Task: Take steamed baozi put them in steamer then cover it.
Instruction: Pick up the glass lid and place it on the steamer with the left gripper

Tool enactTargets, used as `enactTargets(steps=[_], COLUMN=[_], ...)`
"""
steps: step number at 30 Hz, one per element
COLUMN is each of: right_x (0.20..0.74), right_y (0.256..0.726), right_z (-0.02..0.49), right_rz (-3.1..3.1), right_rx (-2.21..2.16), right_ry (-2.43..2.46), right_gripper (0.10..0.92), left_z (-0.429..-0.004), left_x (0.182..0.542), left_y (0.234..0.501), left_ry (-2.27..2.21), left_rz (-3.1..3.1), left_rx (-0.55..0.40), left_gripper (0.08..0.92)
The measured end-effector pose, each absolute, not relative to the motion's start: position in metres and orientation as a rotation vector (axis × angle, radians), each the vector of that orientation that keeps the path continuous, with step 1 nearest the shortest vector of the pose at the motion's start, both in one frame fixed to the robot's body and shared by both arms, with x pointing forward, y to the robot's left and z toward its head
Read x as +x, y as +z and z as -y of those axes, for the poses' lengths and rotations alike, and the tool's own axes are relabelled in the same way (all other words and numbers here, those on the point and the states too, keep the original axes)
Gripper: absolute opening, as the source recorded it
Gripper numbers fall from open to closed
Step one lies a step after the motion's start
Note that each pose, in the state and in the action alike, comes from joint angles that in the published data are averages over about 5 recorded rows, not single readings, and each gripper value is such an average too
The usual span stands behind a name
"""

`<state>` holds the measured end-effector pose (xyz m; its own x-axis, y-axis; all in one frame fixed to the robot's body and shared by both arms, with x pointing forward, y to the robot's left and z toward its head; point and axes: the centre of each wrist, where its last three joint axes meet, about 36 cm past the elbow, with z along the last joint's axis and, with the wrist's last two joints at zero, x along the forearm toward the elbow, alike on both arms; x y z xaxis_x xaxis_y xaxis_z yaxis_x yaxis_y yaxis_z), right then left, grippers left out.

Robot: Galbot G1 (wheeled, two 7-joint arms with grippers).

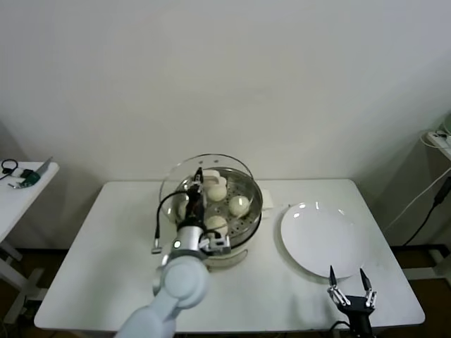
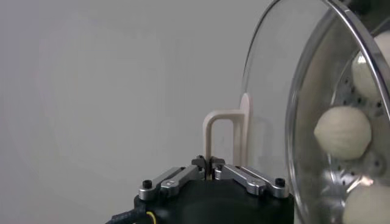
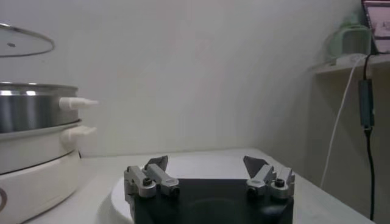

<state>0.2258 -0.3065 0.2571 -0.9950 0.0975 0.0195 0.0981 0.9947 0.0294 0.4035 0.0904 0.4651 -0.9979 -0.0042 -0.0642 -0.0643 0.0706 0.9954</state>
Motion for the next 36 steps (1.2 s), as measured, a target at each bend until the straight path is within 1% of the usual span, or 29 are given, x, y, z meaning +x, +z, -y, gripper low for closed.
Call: enactTargets(steps=[7,13,24,36], right_x=[0.224,0.222,0.222,0.221], right_y=[0.254,0.252,0.253,0.253], right_z=[0.305,0.306,0.309,0.308], right_rz=[3.119,3.121,3.126,3.129], right_rx=[-0.157,-0.161,-0.174,-0.175], right_ry=[-0.056,-0.06,-0.061,-0.066], right_gripper=[0.823,0.823,0.823,0.823], left_z=[-0.064,-0.051,-0.049,-0.051], left_x=[0.409,0.415,0.419,0.424], left_y=[0.451,0.44,0.418,0.411], left_ry=[2.136,2.156,2.221,2.236], left_rz=[-2.266,-2.257,-2.239,-2.24], left_rx=[-0.063,-0.056,-0.044,-0.042], left_gripper=[0.133,0.133,0.133,0.133])
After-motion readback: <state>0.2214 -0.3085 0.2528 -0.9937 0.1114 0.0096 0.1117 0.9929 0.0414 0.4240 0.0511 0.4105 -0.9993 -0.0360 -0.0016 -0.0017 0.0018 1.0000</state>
